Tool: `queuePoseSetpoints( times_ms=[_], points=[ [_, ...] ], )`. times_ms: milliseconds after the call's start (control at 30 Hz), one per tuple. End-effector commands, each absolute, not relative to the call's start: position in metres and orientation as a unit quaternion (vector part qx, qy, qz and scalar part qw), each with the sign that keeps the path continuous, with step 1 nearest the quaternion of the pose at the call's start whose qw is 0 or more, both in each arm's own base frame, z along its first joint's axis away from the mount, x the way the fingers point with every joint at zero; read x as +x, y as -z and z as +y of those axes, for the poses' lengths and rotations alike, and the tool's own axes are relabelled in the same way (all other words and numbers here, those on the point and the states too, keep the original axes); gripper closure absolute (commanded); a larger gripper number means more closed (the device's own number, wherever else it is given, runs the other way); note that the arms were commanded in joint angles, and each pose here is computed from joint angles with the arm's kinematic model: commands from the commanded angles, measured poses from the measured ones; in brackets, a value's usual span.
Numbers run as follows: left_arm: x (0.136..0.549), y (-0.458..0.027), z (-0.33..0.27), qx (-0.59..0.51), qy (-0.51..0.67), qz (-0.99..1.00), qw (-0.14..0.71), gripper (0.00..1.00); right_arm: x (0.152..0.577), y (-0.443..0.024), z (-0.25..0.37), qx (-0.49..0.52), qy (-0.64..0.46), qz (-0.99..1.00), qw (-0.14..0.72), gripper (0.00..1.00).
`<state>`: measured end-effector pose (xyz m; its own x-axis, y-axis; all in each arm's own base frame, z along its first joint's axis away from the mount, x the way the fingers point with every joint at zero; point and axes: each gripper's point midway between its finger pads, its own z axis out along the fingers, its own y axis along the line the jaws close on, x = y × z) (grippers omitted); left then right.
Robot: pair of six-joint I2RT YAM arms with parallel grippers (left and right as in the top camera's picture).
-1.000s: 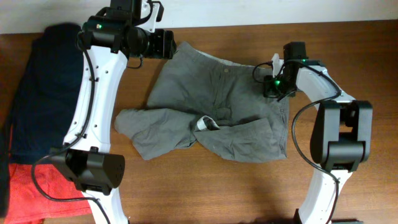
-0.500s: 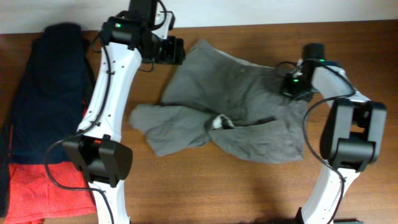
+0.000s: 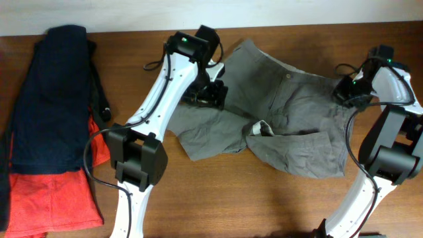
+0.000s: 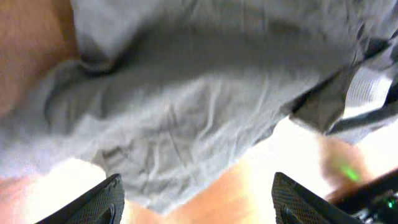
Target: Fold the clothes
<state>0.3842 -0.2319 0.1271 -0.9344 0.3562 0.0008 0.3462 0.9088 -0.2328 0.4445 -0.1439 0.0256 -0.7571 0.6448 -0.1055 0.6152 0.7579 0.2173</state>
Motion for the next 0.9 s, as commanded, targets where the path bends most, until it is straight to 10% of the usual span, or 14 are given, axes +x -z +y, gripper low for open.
queuePoseSetpoints(
  times_ms=[0,367,600,867],
  points=[
    [0.366,-0.124,-0.219,-0.186,-0.096,-0.976,0.064,0.24,0.45,-0.027,-0.137,0.323,-0.088,0.938,0.089,0.95],
    [0.324,-0.069,-0.216,-0.194,-0.069,-0.967,0.153,0.39,0.453,-0.028,-0.134,0.301,-0.092,0.945,0.094,0.96],
    [0.306,-0.021,-0.203,-0.183,-0.052,-0.964,0.183,0.98,0.454,-0.028,-0.133,0.292,-0.097,0.947,0.096,0.96],
    [0.279,0.012,-0.154,-0.123,0.003,-0.963,0.241,0.99,0.455,-0.028,-0.132,0.283,-0.099,0.949,0.098,0.95]
  ],
)
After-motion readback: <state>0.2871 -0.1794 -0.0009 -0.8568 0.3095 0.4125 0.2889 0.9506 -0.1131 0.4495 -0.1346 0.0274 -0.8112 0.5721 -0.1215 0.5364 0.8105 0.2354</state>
